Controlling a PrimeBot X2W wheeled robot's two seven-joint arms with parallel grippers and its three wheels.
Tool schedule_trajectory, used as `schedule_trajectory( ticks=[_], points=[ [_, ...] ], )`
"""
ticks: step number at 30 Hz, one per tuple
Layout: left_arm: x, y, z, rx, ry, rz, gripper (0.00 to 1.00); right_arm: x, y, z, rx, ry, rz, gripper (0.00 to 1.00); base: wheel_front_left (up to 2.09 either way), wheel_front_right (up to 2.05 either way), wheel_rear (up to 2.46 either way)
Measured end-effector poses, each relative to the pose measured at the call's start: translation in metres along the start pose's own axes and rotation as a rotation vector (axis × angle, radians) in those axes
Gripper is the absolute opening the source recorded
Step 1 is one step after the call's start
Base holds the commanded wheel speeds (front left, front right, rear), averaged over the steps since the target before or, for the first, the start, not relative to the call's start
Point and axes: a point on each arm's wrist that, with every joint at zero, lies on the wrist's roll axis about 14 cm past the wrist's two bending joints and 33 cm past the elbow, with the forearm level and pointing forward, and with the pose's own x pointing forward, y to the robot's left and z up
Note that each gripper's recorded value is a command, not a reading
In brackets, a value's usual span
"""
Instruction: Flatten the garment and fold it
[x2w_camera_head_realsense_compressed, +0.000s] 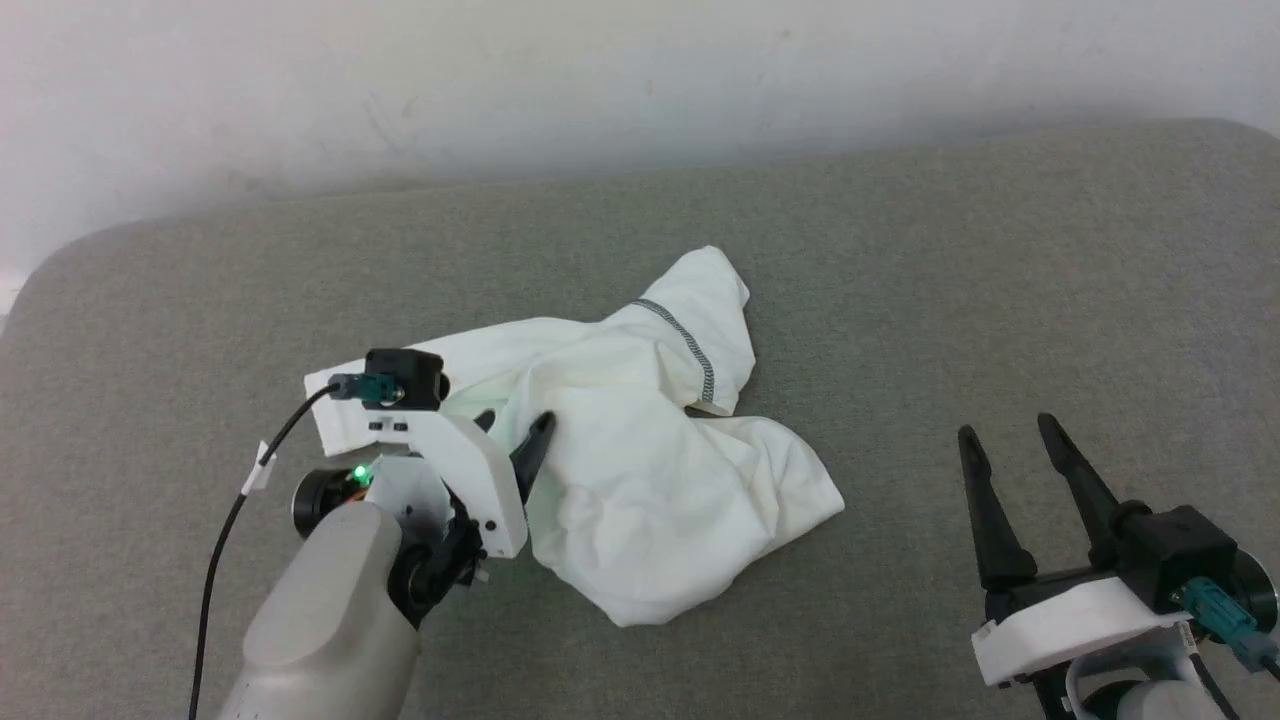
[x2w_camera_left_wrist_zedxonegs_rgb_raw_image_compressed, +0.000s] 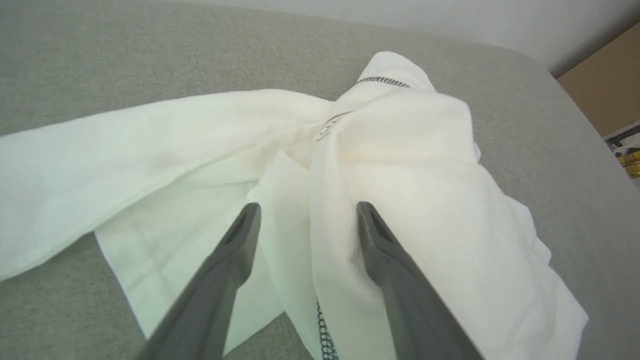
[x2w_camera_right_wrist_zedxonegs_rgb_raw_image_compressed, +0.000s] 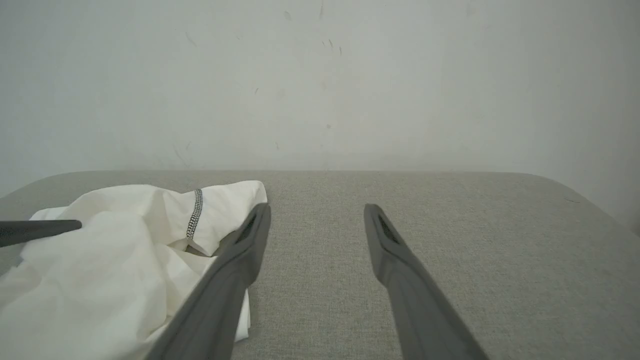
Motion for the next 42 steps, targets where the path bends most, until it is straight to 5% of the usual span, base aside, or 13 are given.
schedule_trajectory(
  ticks=[1, 2, 3, 10, 17, 22, 29, 30, 31, 32, 37, 42],
  points=[
    [0.002, 0.002, -0.007, 0.003, 0.036, 0.007, 0.78, -0.001, -0.002, -0.002, 0.006, 0.008, -0.006, 1.0, 0.0, 0.0, 0.0],
    [0.004, 0.003, -0.013, 0.002, 0.065, 0.013, 0.31, -0.002, -0.003, -0.003, 0.007, 0.013, -0.011, 1.0, 0.0, 0.0, 0.0],
    [0.005, 0.003, -0.015, 0.001, 0.069, 0.015, 0.0, -0.003, -0.004, -0.004, 0.007, 0.017, -0.015, 1.0, 0.0, 0.0, 0.0],
    [0.008, -0.02, 0.033, 0.092, -0.107, -0.032, 0.0, -0.008, -0.012, -0.002, 0.005, 0.01, -0.039, 1.0, 0.0, 0.0, 0.0],
    [-0.009, -0.126, 0.067, 0.323, -0.263, -0.291, 0.0, -0.014, -0.03, 0.01, -0.007, -0.019, -0.092, 1.0, 0.0, 0.0, 0.0],
    [-0.027, -0.181, 0.001, 0.434, -0.105, -0.458, 0.0, -0.017, -0.035, 0.015, -0.012, -0.029, -0.106, 1.0, 0.0, 0.0, 0.0],
    [-0.06, -0.189, -0.1, 0.454, 0.164, -0.556, 0.0, -0.017, -0.033, 0.012, -0.01, -0.017, -0.101, 1.0, 0.0, 0.0, 0.0],
    [-0.064, -0.188, -0.108, 0.451, 0.183, -0.565, 0.09, -0.017, -0.032, 0.012, -0.009, -0.014, -0.099, 1.0, 0.0, 0.0, 0.0],
    [-0.067, -0.188, -0.113, 0.45, 0.19, -0.57, 0.89, -0.016, -0.032, 0.011, -0.009, -0.013, -0.097, 1.0, 0.0, 0.0, 0.0],
    [-0.07, -0.189, -0.114, 0.441, 0.18, -0.577, 1.0, -0.015, -0.031, 0.011, -0.009, -0.012, -0.094, 1.0, 0.0, 0.0, 0.0],
    [-0.075, -0.196, -0.076, 0.376, -0.013, -0.589, 1.0, -0.012, -0.026, 0.009, -0.004, -0.008, -0.077, 1.0, 0.0, 0.0, 0.0],
    [-0.076, -0.173, -0.004, 0.285, -0.272, -0.449, 1.0, -0.012, -0.022, 0.01, -0.002, -0.012, -0.065, 1.0, 0.0, 0.0, 0.0]
  ],
)
